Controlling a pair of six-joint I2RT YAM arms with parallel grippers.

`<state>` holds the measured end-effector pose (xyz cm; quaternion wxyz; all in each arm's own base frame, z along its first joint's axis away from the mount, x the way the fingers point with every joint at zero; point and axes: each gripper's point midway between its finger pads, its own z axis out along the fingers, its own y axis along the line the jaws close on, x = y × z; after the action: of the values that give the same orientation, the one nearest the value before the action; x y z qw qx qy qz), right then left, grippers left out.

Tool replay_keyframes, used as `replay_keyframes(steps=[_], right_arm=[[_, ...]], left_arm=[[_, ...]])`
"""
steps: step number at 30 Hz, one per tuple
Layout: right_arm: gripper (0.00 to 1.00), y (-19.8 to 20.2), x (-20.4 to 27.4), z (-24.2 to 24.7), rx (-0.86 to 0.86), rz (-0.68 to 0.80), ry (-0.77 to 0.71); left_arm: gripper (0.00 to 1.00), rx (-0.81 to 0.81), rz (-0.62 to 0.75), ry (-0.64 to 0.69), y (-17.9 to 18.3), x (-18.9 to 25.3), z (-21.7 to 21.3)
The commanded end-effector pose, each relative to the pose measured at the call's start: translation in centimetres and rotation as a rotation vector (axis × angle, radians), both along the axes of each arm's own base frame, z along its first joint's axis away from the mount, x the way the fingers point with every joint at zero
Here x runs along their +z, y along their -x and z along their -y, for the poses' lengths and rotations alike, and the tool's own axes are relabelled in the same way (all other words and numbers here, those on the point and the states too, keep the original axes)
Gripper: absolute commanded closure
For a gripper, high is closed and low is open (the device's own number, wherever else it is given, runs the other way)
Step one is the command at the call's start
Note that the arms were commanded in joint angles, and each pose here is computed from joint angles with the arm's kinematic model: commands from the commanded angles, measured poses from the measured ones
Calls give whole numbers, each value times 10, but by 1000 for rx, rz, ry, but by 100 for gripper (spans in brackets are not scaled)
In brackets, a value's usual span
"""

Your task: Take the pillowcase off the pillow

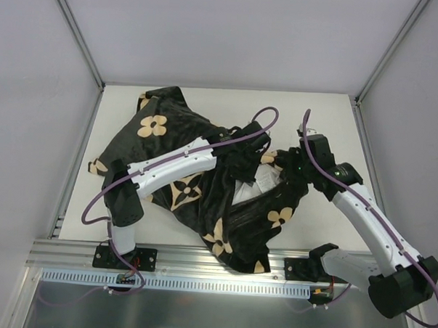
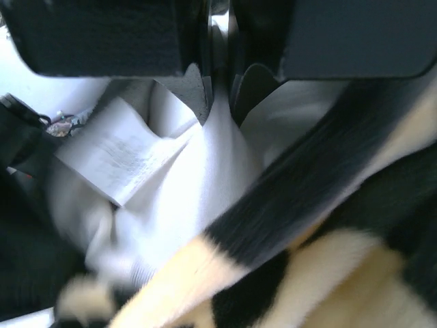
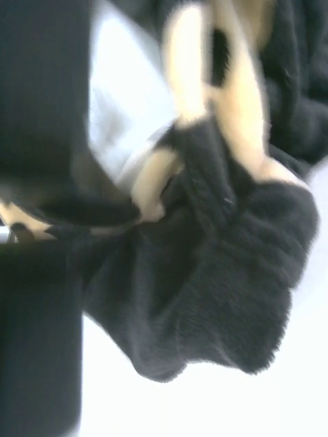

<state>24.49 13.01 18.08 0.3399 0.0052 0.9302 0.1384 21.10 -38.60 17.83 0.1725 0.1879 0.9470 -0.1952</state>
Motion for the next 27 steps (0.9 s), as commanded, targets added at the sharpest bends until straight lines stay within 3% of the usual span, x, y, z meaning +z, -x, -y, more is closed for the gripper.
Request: replay_keyframes(steps=[1,2,10,18,24,27], right_arm=[[90,-20,-4,34,-142,19,99],[99,-23,-8,41,-168,2,87],[99,-46,-2,74,-322,52,8],[99,-78,-9,62,-281,-1,-126],[99,-50,-71,12,-188,-119,-385],[99,-23,-90,-8,-143,-152,-398]], left_arm=[[100,-37,47,168,18,58,5],[100,-35,63,193,21,69,0],[100,-24,145,295,34,106,-29],[100,-12,192,399,49,126,-53],[100,24,266,451,36,150,-56],[100,70,297,452,17,156,-48]])
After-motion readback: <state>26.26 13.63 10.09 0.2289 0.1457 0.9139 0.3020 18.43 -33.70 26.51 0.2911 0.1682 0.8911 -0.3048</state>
